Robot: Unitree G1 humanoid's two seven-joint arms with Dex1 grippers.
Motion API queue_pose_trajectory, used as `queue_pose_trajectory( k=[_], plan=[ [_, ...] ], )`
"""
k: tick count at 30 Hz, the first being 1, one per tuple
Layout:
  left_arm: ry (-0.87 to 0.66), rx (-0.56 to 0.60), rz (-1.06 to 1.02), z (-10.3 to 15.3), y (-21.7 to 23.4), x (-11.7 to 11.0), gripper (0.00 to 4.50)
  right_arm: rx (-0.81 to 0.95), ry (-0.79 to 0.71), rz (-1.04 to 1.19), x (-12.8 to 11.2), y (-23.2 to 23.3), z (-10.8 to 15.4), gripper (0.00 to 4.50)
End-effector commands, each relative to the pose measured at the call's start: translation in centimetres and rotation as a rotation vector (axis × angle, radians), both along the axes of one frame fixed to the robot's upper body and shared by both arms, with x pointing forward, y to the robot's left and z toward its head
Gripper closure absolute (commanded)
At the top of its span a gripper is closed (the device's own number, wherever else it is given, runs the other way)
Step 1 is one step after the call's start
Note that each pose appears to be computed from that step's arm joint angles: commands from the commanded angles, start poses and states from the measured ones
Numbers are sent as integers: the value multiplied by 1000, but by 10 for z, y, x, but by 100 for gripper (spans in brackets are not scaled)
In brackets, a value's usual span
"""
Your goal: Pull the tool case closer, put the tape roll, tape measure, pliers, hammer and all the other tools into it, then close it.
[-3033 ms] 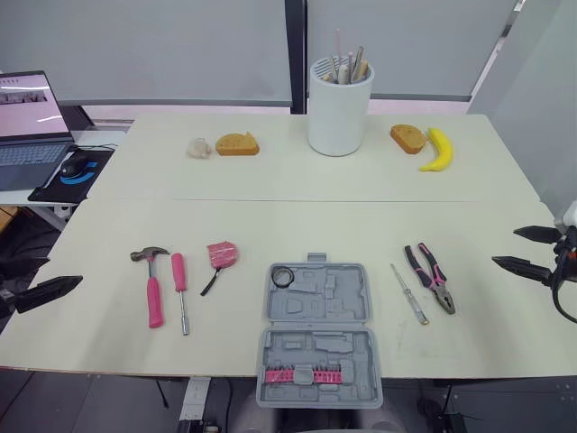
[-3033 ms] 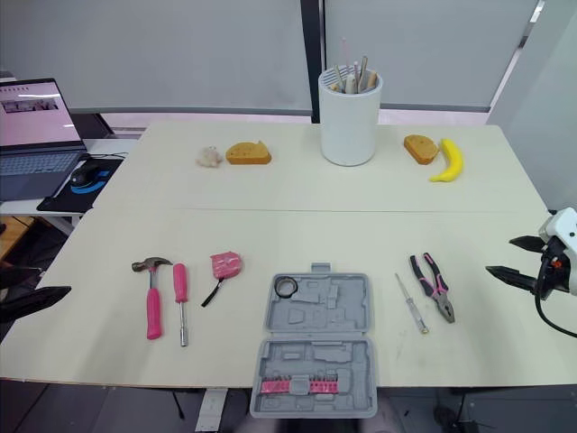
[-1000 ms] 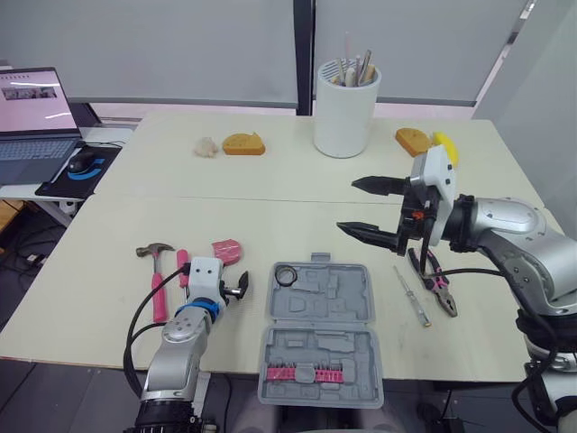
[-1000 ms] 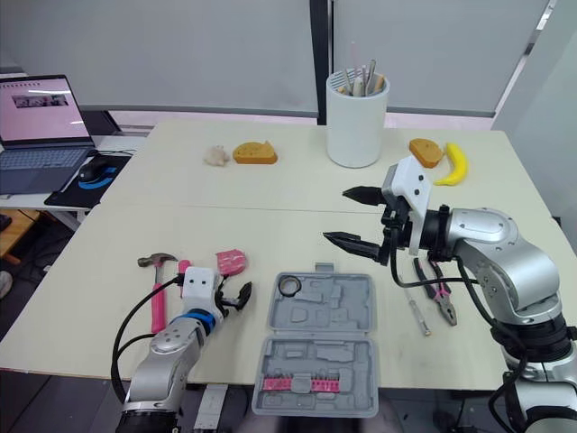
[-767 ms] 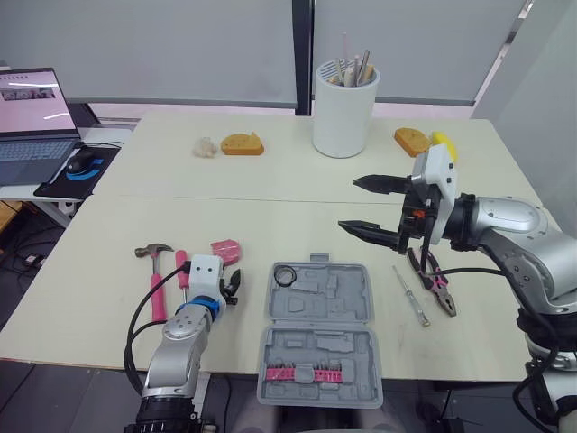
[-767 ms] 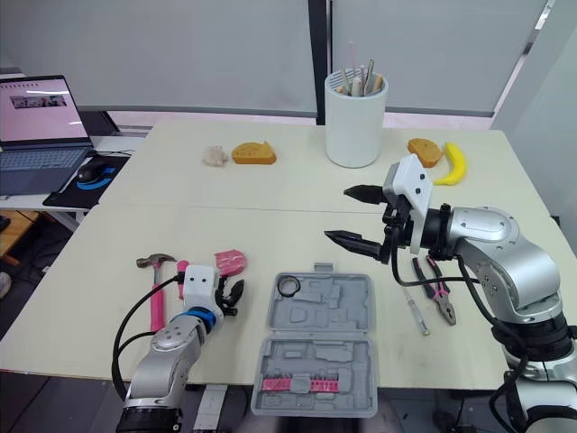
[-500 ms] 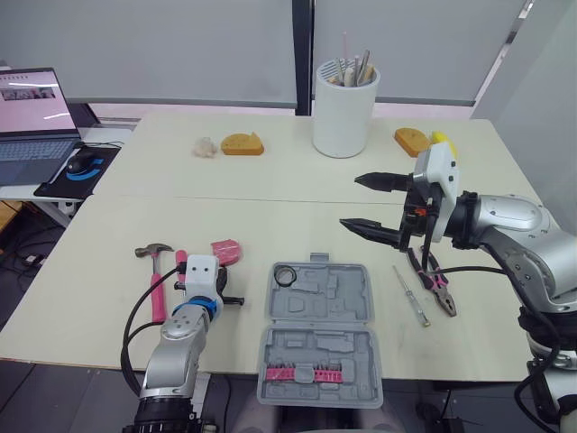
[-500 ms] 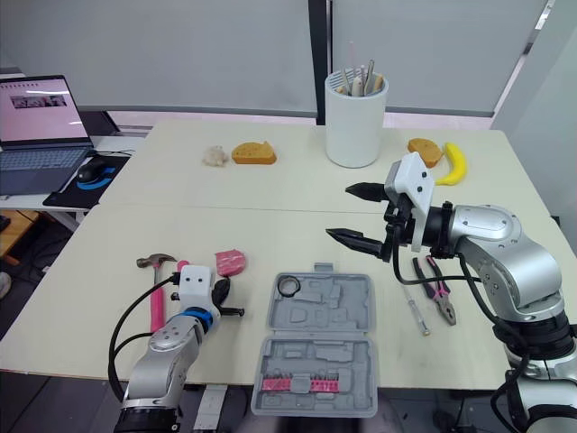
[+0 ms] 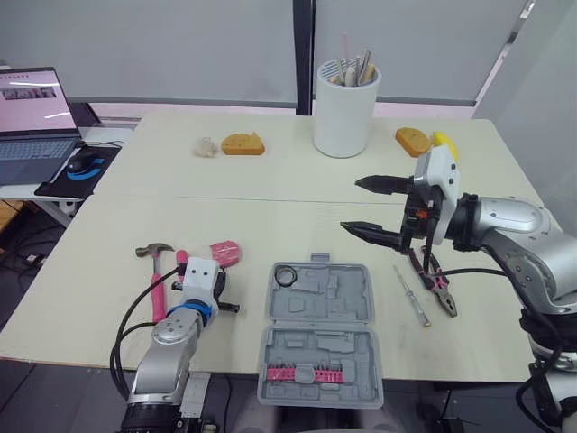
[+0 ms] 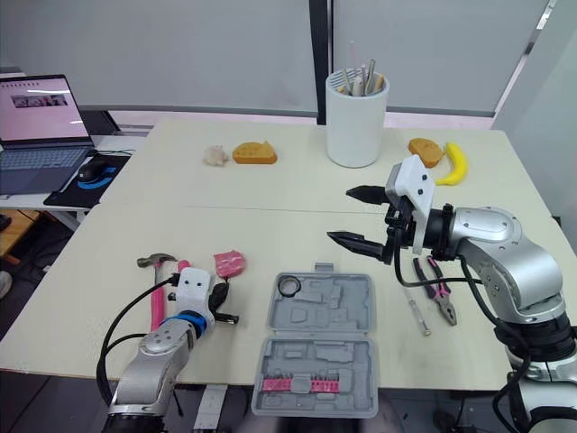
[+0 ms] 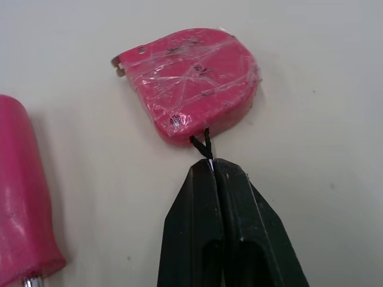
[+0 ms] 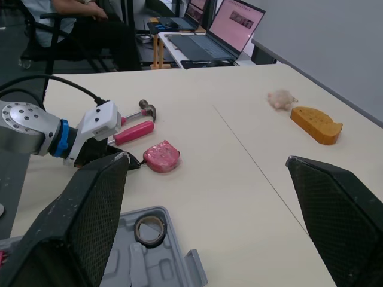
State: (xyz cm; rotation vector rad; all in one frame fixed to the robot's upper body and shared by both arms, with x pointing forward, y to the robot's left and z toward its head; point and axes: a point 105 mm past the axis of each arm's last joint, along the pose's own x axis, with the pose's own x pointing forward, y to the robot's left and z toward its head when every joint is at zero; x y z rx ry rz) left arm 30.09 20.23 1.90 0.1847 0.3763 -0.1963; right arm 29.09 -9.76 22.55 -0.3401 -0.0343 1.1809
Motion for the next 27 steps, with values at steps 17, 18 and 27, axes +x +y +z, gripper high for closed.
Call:
queue_pose_trajectory(
  k=[17, 18, 27],
  plan=[
    [288, 92, -515, 2, -12, -93, 448, -138, 110, 187, -53, 4, -31, 0],
    [293, 90, -517, 3, -12, -95, 448, -139, 113, 188, -53, 5, -33, 0],
    [333, 104, -534, 5, -7, -112, 448, -152, 114, 190, -55, 5, -38, 0]
  ],
)
